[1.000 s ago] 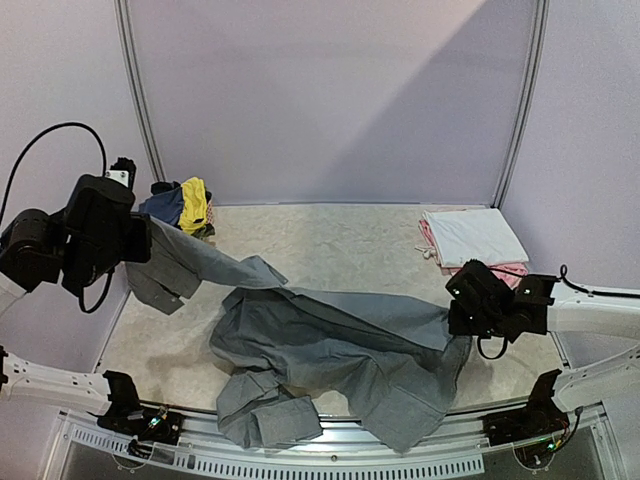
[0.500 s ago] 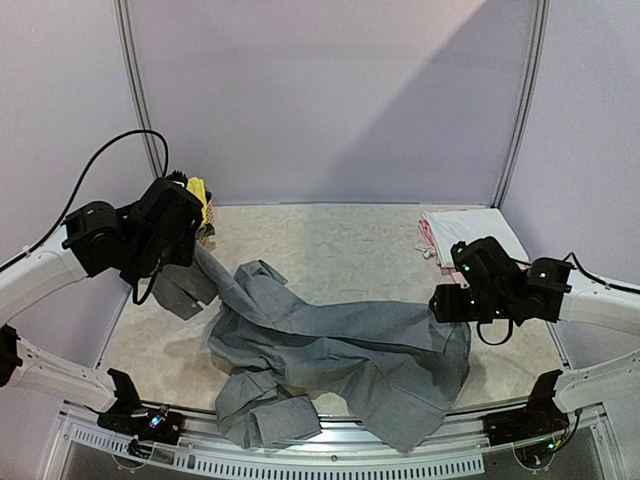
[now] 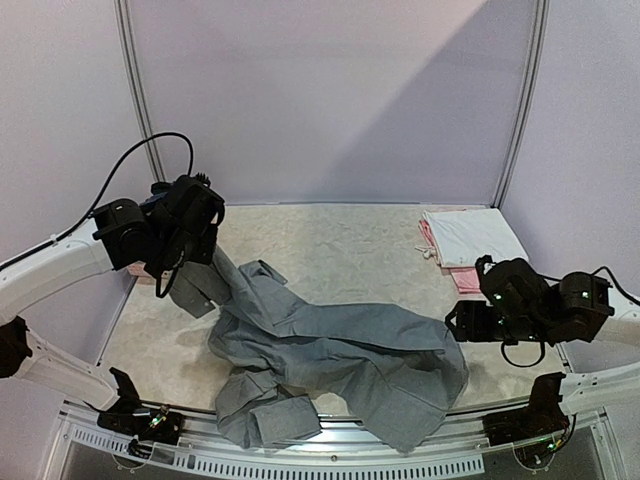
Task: Fold and stack the mixed laundry pile
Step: Pick up the crumpled shirt from the center of the board.
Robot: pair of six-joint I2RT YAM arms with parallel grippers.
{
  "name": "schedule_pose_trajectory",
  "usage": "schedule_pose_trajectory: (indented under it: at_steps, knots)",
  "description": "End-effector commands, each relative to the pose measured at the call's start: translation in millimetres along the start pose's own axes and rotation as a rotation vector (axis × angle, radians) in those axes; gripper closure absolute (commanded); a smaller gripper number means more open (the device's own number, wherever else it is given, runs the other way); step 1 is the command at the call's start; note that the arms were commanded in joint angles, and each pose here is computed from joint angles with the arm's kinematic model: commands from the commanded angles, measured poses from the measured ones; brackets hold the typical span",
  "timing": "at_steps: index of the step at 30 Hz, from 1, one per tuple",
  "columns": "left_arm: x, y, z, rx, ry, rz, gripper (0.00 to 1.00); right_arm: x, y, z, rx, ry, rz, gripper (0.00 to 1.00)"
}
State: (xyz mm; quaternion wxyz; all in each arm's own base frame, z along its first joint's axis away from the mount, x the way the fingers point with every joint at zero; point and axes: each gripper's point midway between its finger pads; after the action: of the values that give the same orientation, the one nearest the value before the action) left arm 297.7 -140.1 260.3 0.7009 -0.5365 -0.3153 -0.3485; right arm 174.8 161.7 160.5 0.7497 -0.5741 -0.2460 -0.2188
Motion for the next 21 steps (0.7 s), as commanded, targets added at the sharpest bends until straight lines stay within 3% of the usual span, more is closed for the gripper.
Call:
schedule_pose_trajectory:
  at_steps: [1,5,9,13,21]
  knots:
    - [9.6,3.6,-4.2,-0.015,-0.019,-0.010,1.00,-24.1,27.5,17.2,0.063,0.004,0.063,0.35]
    - [6.8,5.8,-5.8,-0.016,-0.011,-0.001,1.00,-41.5,53.3,24.1,0.086,0.039,0.089,0.44]
    - [2.7,7.7,-6.3,-0.016,-0.003,0.009,1.00,-50.4,70.9,19.0,0.030,0.040,0.102,0.45]
    - [-0.6,8.2,-5.0,-0.016,0.000,0.014,1.00,-46.6,78.0,18.4,-0.017,0.019,0.093,0.47]
    - [-5.7,8.5,-2.7,-0.015,0.000,0.021,1.00,-41.6,82.4,8.7,-0.103,-0.010,0.073,0.62]
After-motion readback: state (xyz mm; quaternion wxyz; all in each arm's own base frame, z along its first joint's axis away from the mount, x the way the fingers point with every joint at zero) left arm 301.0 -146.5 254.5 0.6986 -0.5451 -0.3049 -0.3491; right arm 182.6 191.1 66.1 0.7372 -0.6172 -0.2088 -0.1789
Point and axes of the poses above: each gripper's point midway between its finger pads, its own y axis out along the fingers, its own z axis along the line the jaws close on, x = y × z, and after that the axes turned 3 degrees about -y, right-handed
